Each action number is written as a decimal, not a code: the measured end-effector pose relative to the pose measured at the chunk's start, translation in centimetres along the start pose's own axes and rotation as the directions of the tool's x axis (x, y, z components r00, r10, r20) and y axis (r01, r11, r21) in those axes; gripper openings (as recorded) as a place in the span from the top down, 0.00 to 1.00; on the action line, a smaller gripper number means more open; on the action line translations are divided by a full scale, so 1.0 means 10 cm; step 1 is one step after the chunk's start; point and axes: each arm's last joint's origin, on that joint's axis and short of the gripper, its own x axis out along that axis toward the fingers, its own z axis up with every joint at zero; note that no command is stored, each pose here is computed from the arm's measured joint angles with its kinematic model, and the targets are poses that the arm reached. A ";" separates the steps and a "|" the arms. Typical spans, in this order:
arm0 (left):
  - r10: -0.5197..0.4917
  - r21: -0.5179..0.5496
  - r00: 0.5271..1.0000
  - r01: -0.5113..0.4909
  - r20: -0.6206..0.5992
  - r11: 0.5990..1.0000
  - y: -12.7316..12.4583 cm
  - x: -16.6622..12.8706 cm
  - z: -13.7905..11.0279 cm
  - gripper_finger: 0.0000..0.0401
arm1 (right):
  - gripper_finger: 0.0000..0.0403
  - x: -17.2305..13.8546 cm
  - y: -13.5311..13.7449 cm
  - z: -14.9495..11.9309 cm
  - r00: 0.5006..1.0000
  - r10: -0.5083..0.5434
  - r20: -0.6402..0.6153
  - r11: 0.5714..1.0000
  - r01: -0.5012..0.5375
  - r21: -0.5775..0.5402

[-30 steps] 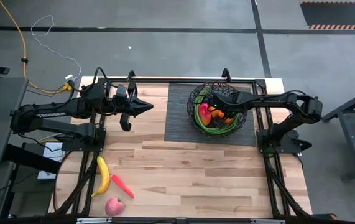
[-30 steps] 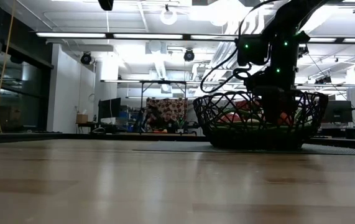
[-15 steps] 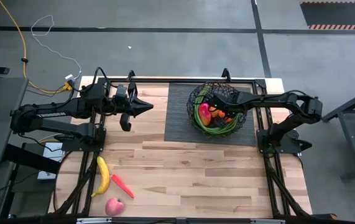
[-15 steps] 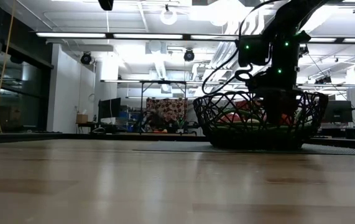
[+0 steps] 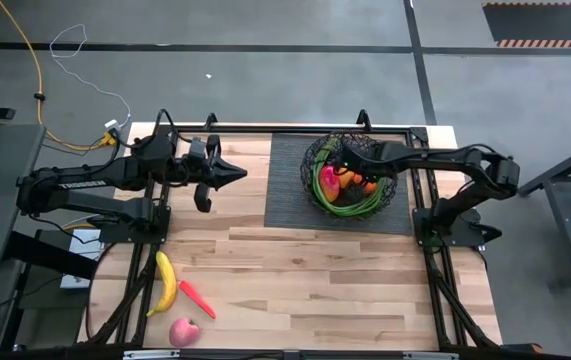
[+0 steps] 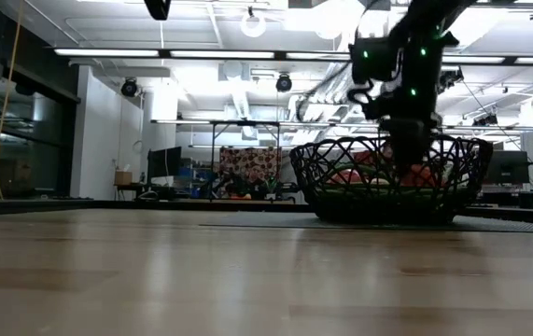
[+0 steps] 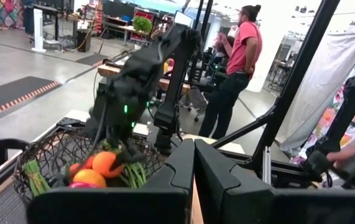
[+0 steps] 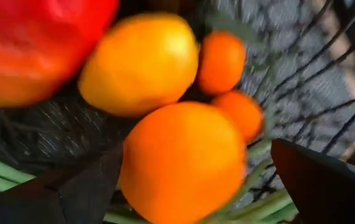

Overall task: Build produce basket
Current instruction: Put the orange into the wire basket, then put the banana into the wire basket

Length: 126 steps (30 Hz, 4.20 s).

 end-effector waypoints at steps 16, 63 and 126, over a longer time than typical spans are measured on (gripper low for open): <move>0.007 0.006 1.000 -0.007 -0.005 1.000 0.01 0.00 0.00 1.00 | 0.01 -1.03 -0.30 -0.31 0.862 0.163 0.480 0.971 -0.227 0.078; 0.014 0.000 0.999 -0.014 -0.043 1.000 -0.02 -0.17 -0.01 1.00 | 0.97 -1.37 0.10 -0.49 0.070 0.640 0.765 0.719 -0.405 -0.564; 0.238 -0.258 0.650 -0.572 -0.722 0.779 -0.37 -0.17 -0.26 0.18 | 1.00 -1.35 0.11 -0.50 0.083 0.675 0.733 0.688 -0.429 -0.585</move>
